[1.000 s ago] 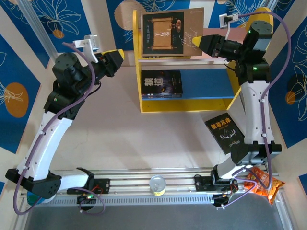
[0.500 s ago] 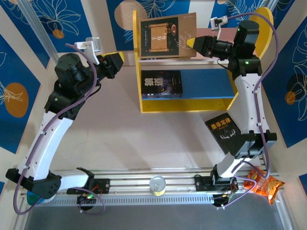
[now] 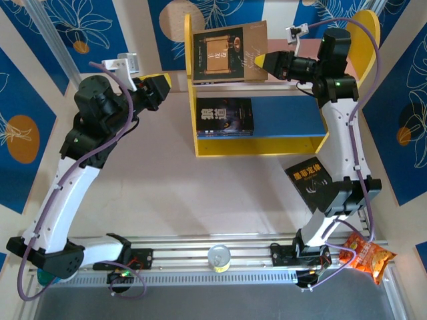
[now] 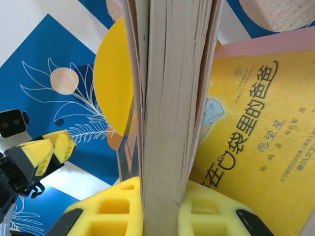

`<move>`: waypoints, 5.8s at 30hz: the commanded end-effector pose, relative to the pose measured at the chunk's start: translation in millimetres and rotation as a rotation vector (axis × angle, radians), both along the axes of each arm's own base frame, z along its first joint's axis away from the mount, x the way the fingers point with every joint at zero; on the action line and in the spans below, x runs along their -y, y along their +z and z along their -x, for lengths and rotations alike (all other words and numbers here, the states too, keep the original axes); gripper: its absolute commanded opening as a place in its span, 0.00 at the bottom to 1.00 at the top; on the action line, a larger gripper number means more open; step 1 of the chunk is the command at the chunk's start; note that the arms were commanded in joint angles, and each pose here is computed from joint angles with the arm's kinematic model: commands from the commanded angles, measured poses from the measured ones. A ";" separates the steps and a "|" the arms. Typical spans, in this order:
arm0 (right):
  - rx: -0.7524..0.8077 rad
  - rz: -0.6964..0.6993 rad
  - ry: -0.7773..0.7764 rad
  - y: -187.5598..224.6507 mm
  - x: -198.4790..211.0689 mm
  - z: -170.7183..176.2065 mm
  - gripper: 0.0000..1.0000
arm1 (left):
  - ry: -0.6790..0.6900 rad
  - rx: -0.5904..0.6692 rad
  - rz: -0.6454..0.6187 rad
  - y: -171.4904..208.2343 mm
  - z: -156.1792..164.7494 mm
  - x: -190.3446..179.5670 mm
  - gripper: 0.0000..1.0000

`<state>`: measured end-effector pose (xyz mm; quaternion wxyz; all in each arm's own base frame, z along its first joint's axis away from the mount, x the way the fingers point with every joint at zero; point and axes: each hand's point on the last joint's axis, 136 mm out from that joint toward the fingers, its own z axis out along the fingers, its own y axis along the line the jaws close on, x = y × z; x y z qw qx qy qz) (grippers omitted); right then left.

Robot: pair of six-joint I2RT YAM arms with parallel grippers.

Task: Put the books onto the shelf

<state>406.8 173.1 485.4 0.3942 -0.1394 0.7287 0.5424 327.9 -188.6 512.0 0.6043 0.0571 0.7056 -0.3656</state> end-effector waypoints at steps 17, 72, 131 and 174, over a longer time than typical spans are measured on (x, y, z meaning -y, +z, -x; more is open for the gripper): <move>0.081 0.147 -0.150 9.2 -4.5 -12.6 0.34 | -0.041 0.017 -0.026 5.6 10.3 2.8 0.37; 0.108 0.225 -0.238 0.8 11.9 16.7 0.68 | -0.061 -0.001 -0.049 -2.5 7.6 7.3 0.41; 0.095 0.238 -0.211 -9.8 0.4 17.0 0.68 | -0.050 -0.003 -0.070 -7.4 10.0 3.9 0.41; 0.082 0.243 -0.193 -13.1 -8.1 4.4 0.68 | -0.046 0.003 -0.084 -5.1 9.2 3.8 0.41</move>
